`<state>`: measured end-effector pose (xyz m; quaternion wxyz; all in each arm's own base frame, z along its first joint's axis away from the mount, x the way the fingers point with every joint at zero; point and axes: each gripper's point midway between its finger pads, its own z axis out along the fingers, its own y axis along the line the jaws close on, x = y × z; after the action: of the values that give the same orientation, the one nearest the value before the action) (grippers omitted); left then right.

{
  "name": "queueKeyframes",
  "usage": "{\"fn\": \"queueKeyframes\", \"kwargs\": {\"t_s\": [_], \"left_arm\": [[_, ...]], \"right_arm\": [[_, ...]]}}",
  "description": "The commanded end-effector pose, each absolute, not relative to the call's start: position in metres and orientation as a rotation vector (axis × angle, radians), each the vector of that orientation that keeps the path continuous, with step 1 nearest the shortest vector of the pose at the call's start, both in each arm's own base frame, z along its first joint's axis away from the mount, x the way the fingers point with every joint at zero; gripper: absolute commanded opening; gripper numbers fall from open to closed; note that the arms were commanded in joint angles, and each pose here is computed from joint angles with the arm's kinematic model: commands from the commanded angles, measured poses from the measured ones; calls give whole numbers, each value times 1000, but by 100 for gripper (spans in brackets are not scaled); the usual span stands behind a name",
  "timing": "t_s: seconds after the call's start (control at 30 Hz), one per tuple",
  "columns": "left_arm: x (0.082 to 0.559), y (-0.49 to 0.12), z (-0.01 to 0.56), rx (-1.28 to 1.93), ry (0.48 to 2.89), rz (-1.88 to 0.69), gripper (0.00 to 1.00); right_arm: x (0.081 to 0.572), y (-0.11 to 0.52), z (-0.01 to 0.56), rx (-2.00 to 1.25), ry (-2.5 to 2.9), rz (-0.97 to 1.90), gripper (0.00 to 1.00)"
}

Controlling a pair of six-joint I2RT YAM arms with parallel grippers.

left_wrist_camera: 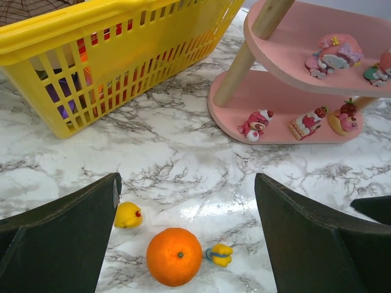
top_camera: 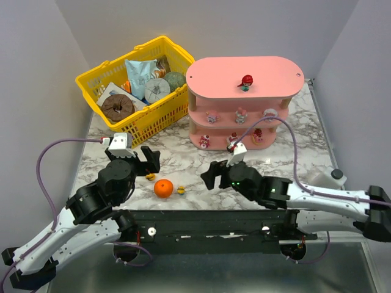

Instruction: Place and organize the plastic toys onto the shelf

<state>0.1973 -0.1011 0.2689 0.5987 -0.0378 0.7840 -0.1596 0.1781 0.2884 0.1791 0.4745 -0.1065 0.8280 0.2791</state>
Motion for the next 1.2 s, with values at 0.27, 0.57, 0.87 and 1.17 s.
{"fn": "queueKeyframes", "kwargs": {"t_s": [0.27,0.57,0.87,1.17], "left_arm": [[199,-99,269,-109,1814,-366,99],[199,-101,265,-101,1826,-362,99],[198,-101,263,-104,1831,-372,99],[197,-101,266,-111,1822,-388,99]], "right_arm": [[178,386,118,57,2184,786,94],[170,408,83,13,2279,763,85],[158,418,68,-51,2320,741,76],[162,413,54,-29,2346,648,65]]}}
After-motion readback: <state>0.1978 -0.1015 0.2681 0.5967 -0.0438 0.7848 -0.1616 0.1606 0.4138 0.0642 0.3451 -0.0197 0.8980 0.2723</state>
